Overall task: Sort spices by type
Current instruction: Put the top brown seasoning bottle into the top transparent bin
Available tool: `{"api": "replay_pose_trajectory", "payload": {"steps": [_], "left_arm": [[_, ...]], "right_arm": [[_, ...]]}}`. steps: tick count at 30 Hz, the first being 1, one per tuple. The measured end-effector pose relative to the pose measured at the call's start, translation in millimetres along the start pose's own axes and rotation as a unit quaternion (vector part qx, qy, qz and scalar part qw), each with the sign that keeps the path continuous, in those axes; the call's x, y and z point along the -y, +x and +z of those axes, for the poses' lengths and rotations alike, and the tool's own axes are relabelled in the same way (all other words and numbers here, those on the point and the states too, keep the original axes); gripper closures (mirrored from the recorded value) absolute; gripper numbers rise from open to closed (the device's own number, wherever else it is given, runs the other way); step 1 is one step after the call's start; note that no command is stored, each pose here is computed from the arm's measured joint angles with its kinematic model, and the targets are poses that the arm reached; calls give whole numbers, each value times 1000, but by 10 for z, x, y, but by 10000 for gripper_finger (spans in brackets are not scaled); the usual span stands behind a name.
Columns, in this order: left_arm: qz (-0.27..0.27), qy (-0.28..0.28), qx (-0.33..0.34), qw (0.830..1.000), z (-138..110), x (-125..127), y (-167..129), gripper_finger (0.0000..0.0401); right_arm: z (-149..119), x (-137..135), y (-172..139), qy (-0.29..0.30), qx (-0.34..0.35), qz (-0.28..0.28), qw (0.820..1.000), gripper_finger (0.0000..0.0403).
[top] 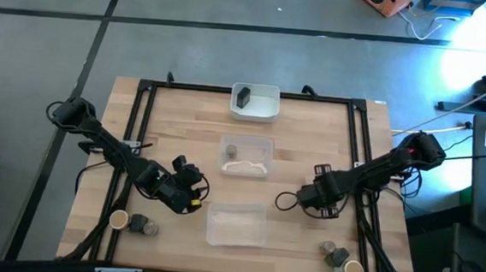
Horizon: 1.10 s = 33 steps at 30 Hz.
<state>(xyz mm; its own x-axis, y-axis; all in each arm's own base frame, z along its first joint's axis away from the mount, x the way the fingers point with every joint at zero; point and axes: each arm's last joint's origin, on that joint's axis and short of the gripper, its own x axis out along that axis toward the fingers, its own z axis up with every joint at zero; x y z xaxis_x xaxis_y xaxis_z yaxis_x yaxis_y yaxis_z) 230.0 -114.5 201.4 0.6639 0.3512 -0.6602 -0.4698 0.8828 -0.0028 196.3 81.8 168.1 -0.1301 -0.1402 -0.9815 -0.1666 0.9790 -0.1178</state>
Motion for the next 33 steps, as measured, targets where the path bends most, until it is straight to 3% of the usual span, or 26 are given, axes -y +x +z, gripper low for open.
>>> {"api": "replay_pose_trajectory", "payload": {"steps": [2, 8, 16, 25, 33], "left_arm": [[0, 0, 0, 1000, 0, 0, 0, 196], [0, 0, 0, 1000, 1, 0, 0, 196], [0, 3, 0, 1000, 1, 0, 0, 196], [0, 10, 0, 1000, 1, 0, 0, 196], [0, 11, 0, 1000, 1, 0, 0, 196]], "right_arm": [[-1, 1, -6, 0, 0, 0, 1000, 224], [57, 0, -129, 1, 13, -4, 1000, 224], [219, 59, -546, -20, 78, -71, 994, 224], [448, 274, -1039, -3, 184, -108, 977, 224], [708, 560, -1207, 32, 296, -106, 949, 224]]}}
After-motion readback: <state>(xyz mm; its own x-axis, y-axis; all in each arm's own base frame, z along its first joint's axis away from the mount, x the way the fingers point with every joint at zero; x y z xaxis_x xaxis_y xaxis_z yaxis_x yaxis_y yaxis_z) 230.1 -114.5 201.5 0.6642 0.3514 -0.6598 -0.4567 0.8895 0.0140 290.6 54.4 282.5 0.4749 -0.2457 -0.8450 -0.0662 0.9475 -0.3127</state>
